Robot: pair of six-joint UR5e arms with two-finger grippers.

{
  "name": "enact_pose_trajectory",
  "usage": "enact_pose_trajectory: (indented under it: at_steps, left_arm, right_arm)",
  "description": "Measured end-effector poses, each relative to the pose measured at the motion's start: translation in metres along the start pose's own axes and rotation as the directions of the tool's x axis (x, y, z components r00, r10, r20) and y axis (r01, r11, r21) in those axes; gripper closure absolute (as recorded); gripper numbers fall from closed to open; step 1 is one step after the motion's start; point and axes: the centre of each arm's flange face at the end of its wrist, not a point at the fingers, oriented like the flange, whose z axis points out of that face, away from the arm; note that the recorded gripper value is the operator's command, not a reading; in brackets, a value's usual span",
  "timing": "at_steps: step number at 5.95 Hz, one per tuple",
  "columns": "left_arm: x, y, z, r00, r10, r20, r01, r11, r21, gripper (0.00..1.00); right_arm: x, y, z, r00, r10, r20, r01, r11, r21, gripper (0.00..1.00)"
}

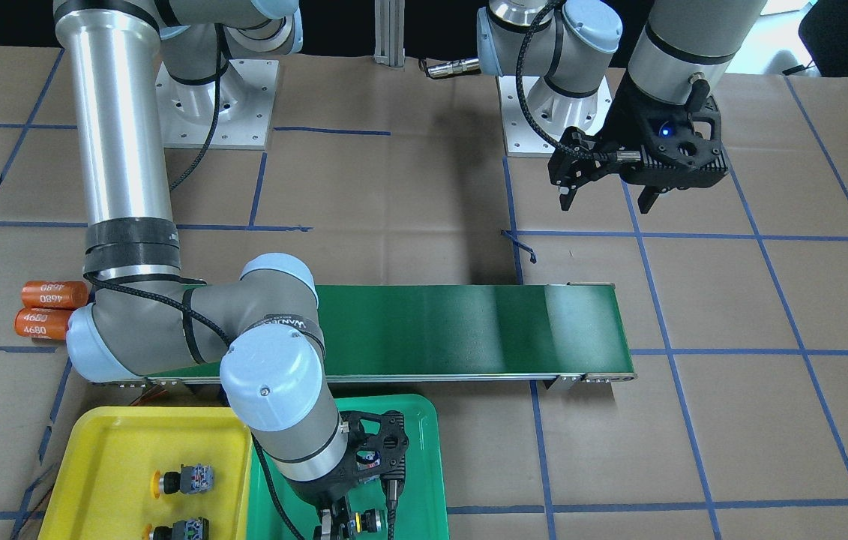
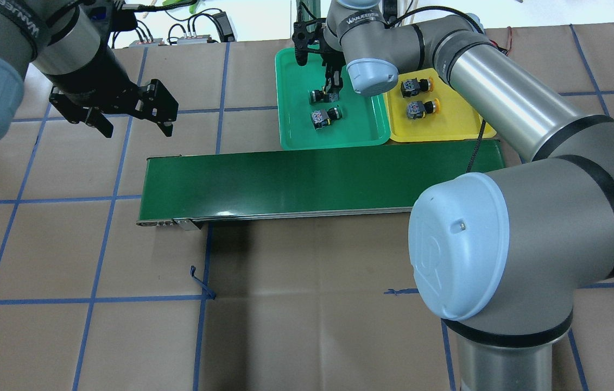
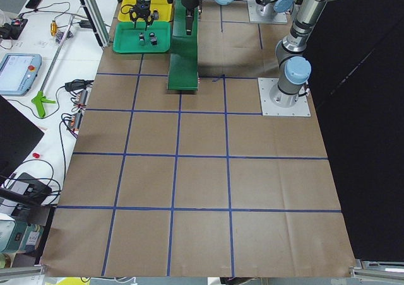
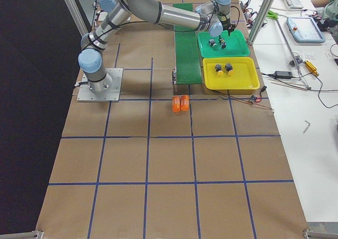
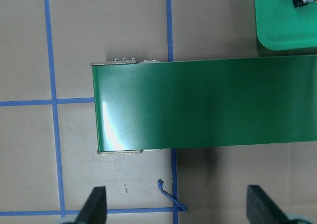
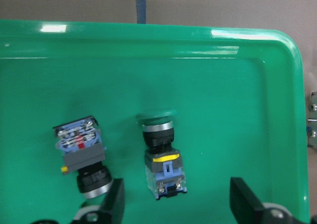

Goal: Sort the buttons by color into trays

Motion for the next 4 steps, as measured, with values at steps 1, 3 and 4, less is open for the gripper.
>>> enact_pose_trajectory:
  at_steps: [1,3,4]
  left_arm:
    - [0.000,0.000,0.000,1.000,-0.001,-0.001,0.001,1.000,0.001,0.01]
    - [0.000,0.000,-0.001,1.000,-0.001,-0.001,0.001,1.000,0.002,0.01]
    - [0.000,0.000,-0.001,1.000,-0.001,0.000,0.001,1.000,0.002,0.01]
  right_arm:
    - [-0.005,0.001,-0.031,0.999,0.020,0.047,-0.018,0.999,-0.041,0.00]
    - [-0.032,0.015,-0.100,0.968,0.165,0.191,-0.137,0.979,-0.151,0.00]
    - [-0.055,0.023,-0.137,0.912,0.330,0.244,-0.277,0.934,-0.225,0.00]
